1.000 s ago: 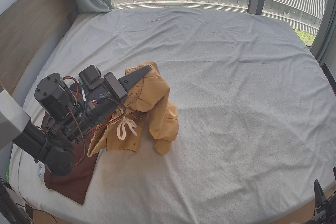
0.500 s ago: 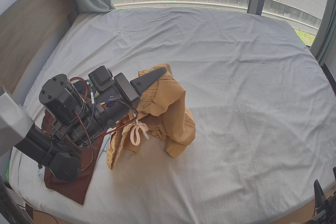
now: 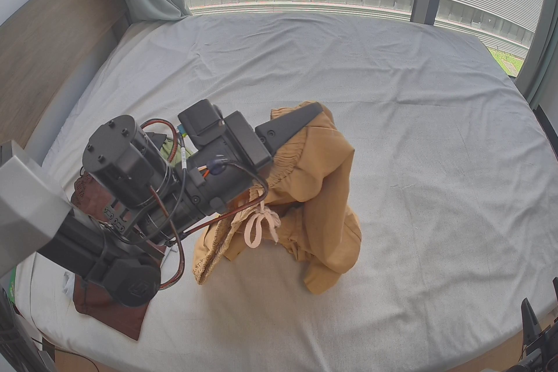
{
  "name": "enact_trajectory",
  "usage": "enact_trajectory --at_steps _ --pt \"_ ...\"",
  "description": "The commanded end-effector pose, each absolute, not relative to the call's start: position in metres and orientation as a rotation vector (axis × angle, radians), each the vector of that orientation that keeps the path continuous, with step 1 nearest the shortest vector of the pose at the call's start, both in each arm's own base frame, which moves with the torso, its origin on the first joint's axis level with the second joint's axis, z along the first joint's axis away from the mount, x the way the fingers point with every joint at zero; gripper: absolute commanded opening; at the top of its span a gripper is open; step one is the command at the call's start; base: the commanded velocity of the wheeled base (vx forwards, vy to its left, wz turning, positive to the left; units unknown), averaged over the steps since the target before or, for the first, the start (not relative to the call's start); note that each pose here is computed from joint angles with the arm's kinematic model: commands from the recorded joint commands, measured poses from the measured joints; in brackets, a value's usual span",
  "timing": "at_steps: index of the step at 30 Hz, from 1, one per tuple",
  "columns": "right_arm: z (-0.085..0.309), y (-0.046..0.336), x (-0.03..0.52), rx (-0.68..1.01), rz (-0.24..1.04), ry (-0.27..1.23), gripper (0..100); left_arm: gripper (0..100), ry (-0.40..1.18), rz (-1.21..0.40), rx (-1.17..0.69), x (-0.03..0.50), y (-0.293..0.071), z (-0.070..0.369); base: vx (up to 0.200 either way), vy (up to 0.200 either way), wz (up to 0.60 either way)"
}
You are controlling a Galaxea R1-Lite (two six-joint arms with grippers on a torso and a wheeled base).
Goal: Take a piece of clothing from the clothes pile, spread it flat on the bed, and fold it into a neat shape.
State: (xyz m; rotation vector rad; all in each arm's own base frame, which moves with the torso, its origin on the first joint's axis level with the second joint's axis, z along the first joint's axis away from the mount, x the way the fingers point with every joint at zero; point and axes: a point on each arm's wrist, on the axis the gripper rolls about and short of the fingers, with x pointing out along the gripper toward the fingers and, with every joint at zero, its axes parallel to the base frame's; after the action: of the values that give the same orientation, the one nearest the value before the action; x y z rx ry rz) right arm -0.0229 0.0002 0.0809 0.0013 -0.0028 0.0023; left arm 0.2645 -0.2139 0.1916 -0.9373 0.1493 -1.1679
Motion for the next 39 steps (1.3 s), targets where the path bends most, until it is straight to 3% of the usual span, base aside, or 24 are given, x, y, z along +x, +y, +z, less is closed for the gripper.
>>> enact_trajectory --at_steps 1,10,16,24,39 --pt "0.076 0.0 -0.023 0.002 0.003 -0.003 100 0 0.171 -1.202 -0.941 0.264 -0.229 0.188 0.0 0.0 0.0" --pt "0.076 0.0 -0.023 0.002 0.003 -0.003 100 0 0.185 -1.289 -0.957 0.261 -0.259 0.191 0.0 0.0 0.0" --pt "0.076 0.0 -0.023 0.002 0.003 -0.003 100 0 0.229 -1.369 -0.96 0.252 -0.299 0.181 0.0 0.0 0.0" --pt "0.076 0.0 -0.023 0.002 0.005 -0.003 100 0 0.242 -1.422 -0.964 0.245 -0.318 0.179 0.0 0.0 0.0" --pt "0.076 0.0 -0.023 0.002 0.005 -0.003 100 0 0.099 -1.591 -1.123 0.226 -0.317 0.265 0.0 0.0 0.0"
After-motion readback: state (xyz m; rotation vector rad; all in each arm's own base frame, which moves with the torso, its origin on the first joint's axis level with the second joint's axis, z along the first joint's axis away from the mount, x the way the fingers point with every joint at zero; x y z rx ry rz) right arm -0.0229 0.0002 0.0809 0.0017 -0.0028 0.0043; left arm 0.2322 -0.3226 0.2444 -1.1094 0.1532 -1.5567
